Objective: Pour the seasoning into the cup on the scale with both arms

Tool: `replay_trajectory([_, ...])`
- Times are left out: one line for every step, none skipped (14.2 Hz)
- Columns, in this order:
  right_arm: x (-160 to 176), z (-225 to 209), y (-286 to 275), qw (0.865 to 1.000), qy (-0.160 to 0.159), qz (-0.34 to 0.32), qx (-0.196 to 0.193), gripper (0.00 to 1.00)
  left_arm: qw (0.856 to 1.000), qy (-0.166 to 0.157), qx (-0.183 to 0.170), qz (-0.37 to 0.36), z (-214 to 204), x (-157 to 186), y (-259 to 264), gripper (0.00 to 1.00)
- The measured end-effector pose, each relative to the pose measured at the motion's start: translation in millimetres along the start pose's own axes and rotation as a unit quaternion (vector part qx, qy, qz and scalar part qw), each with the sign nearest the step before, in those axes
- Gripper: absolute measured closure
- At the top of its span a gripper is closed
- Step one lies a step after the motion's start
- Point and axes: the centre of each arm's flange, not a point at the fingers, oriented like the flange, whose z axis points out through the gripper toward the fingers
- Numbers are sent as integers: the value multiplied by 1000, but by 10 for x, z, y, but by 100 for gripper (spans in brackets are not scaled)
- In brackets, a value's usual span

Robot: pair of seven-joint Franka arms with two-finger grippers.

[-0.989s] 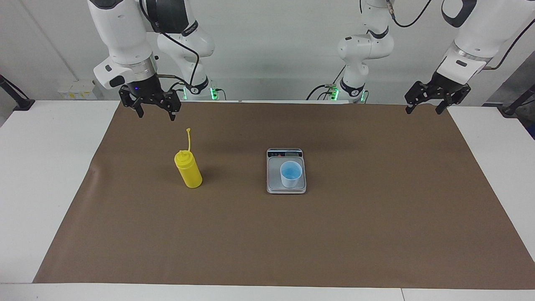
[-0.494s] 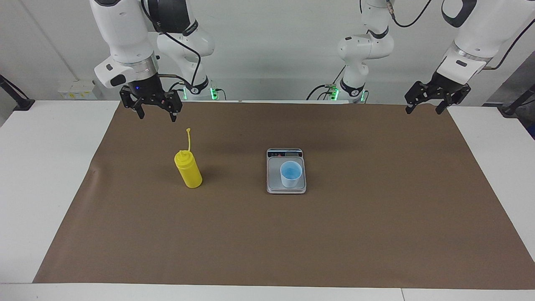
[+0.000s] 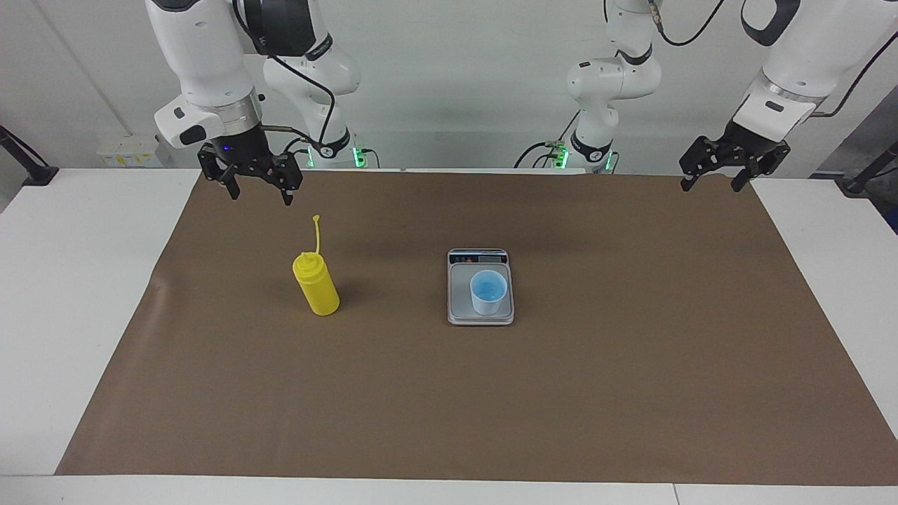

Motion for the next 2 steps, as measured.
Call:
replay_trajectory([0,0,0,1000,0,0,0,0,1000,0,0,0,0,0,0,0])
replay_trajectory([0,0,0,1000,0,0,0,0,1000,0,0,0,0,0,0,0])
